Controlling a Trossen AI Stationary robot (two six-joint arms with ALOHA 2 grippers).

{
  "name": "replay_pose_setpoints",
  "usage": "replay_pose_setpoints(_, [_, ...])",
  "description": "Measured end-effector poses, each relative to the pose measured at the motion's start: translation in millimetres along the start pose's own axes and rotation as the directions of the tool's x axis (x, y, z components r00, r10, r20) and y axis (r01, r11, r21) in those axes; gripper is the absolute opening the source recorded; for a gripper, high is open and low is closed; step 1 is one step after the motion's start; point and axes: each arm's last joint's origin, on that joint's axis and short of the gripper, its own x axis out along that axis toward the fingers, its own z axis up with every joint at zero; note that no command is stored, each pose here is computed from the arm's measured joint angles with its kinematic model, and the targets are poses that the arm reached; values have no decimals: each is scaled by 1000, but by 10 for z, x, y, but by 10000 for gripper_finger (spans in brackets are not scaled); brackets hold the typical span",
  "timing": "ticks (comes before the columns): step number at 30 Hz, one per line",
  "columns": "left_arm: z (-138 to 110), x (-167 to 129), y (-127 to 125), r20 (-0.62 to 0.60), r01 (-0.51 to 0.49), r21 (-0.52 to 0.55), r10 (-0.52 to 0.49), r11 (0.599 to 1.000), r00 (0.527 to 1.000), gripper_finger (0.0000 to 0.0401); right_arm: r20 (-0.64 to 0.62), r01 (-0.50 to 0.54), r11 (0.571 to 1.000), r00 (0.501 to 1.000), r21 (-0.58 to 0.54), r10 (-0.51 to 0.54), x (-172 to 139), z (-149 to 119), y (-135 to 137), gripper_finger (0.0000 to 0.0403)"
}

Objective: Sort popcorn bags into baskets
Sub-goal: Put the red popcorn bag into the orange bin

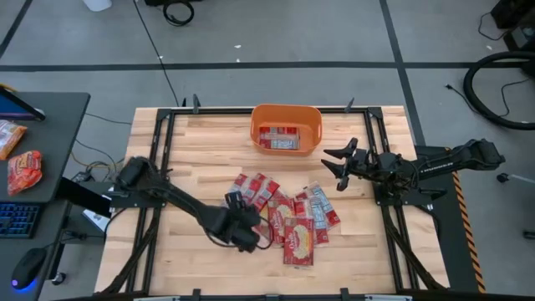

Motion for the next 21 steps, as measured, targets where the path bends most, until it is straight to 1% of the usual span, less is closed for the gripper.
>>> replay_pose_setpoints(2, [-29,43,-58,-42,-61,47,63,997,997,240,18,13,1000,1000,1,-13,0,19,-4,180])
replay_pose_setpoints(6, [-59,135,-122,-128,-121,39,125,992,984,240,56,22,999,998,-26,-21,0,57,-7,180])
replay_pose_setpoints(10, [-75,160,-144,-177,-112,-2,109,994,978,240,90,28,998,996,-58,-23,-3,92,-8,180])
replay_pose_setpoints(13, [-89,175,-147,-191,-126,-48,114,991,975,237,120,34,997,992,-75,-25,-5,123,-9,180])
replay_pose_setpoints(16, [-102,217,-157,-214,-133,-87,111,987,970,228,134,38,995,991,-88,-26,-6,137,-10,180])
replay_pose_setpoints(21, [-110,340,-134,-293,-133,-124,92,983,952,202,151,45,993,988,-110,-28,-8,156,-12,180])
